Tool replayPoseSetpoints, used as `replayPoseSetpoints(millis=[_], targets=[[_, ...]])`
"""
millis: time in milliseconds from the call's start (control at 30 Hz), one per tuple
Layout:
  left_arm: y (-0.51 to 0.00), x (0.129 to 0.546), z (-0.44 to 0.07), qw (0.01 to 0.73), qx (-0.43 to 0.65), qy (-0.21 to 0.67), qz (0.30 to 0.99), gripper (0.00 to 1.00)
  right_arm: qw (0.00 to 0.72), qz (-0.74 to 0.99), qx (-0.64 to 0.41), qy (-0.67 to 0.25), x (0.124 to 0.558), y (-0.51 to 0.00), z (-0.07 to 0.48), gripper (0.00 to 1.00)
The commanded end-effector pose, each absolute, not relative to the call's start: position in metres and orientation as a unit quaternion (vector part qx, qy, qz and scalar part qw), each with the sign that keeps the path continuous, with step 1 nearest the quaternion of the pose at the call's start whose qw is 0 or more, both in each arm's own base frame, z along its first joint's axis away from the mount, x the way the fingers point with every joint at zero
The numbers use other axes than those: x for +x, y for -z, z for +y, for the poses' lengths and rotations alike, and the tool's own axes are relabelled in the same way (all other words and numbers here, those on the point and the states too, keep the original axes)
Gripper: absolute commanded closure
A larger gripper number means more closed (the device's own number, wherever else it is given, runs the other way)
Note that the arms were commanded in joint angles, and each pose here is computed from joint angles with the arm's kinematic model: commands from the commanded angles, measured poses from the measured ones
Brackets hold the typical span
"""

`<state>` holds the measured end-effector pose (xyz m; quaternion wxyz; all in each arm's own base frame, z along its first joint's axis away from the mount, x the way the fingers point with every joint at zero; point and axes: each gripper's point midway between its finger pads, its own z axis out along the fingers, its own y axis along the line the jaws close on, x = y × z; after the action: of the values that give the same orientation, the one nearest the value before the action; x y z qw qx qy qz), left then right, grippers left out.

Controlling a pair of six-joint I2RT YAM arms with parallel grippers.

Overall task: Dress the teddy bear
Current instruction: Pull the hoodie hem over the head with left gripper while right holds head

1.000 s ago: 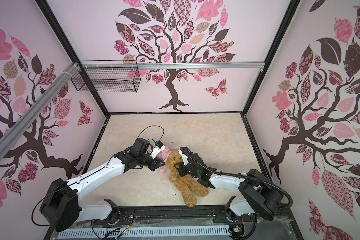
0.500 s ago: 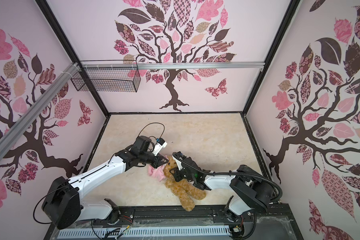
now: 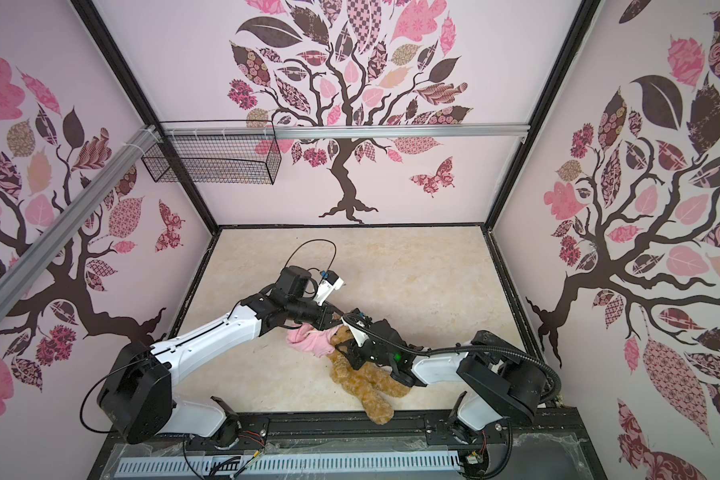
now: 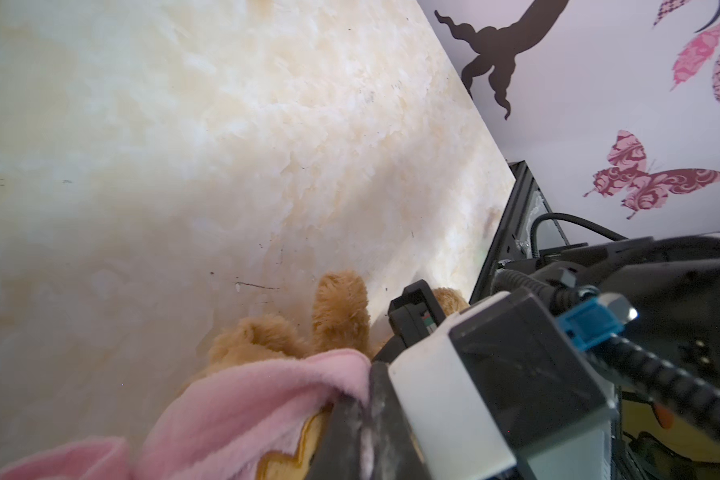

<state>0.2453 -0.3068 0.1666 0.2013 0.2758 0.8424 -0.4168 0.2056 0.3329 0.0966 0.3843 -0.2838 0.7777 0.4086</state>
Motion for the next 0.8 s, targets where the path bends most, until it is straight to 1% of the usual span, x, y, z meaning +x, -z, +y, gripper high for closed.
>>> replayPoseSetpoints(millis=[0, 200, 433, 567, 667, 767], targets=[[-0.191, 0.24, -0.323, 0.202, 0.299, 0.464, 0.809, 0.9, 0.415, 0.738, -0.315, -0.429, 0.201, -0.118, 0.344, 0.83], [-0.188, 0.219, -0.323, 0.157, 0.298, 0.5, 0.798, 0.83, 0.456, 0.716, -0.3, -0.435, 0.21, -0.133, 0.333, 0.83], [-0.221, 0.219, -0.327, 0.172, 0.282, 0.559, 0.761, 0.73, 0.458, 0.71, -0.294, -0.447, 0.213, -0.131, 0.334, 0.82], [-0.215, 0.223, -0.322, 0.175, 0.278, 0.545, 0.771, 0.68, 0.47, 0.707, -0.28, -0.448, 0.216, -0.135, 0.33, 0.82], [-0.211, 0.232, -0.313, 0.19, 0.277, 0.511, 0.792, 0.63, 0.472, 0.71, -0.279, -0.441, 0.216, -0.133, 0.327, 0.83], [-0.216, 0.236, -0.308, 0.21, 0.285, 0.488, 0.798, 0.56, 0.471, 0.716, -0.278, -0.433, 0.216, -0.126, 0.323, 0.83]])
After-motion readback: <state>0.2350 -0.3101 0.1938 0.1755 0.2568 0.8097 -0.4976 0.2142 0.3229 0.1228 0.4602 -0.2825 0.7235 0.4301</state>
